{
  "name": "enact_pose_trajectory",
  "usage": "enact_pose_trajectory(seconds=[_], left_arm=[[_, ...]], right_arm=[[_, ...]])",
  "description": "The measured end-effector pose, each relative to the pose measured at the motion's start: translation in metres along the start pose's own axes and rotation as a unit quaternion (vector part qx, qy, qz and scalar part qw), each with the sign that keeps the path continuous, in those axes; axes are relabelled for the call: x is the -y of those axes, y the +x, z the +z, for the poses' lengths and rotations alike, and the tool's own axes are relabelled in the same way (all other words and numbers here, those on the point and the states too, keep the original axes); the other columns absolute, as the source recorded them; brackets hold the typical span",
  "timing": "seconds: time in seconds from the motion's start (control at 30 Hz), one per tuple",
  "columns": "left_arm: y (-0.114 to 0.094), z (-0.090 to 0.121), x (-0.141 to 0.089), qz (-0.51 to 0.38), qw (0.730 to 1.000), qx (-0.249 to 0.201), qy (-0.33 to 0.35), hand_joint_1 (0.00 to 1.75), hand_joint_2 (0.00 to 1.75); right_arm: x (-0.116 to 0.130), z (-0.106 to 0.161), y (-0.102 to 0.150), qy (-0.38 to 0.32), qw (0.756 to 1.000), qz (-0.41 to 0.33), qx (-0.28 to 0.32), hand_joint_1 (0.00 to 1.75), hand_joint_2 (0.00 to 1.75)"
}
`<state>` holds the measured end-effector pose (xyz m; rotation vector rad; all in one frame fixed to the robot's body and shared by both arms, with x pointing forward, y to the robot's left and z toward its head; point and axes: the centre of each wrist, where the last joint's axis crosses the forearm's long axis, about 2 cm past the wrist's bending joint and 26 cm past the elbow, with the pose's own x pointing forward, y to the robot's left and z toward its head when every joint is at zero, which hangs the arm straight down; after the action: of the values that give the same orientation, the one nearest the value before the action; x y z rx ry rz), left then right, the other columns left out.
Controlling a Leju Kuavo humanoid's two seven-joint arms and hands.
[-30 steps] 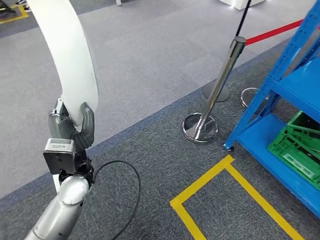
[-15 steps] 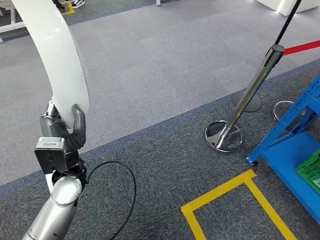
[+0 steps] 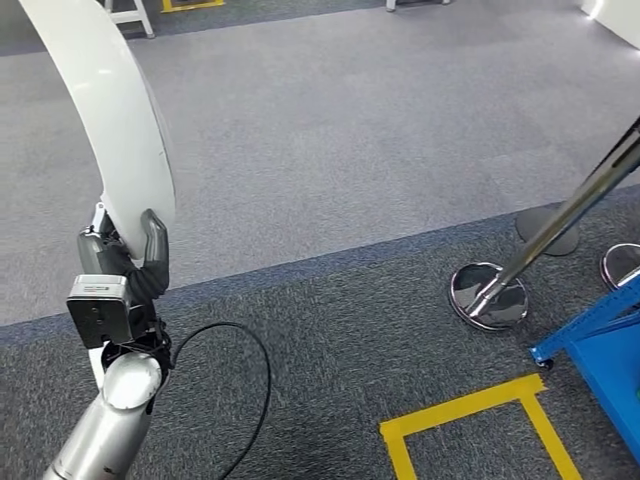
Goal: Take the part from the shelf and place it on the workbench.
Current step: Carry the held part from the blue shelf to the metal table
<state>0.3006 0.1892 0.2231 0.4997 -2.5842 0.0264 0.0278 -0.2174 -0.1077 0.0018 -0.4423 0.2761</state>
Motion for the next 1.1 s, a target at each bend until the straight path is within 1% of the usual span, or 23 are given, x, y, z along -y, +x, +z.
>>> enact_pose_trajectory(seconds=[0.13,0.57,1.1], left_arm=[[0.001,-0.002,0.002,0.001,1.000,0.003,0.002,1.75,1.75],[0.002,-0.005,0.003,-0.002,1.000,0.006,-0.001,1.75,1.75],[0.003,-0.008,0.005,-0.001,1.000,0.009,0.000,1.75,1.75]], right_arm=[[0.000,0.000,0.001,-0.002,1.000,-0.001,-0.001,0.00,0.00],[-0.012,0.000,0.009,-0.004,1.000,-0.003,-0.002,0.00,0.00],[-0.015,-0.001,0.012,0.000,1.000,-0.005,0.005,0.00,0.00]])
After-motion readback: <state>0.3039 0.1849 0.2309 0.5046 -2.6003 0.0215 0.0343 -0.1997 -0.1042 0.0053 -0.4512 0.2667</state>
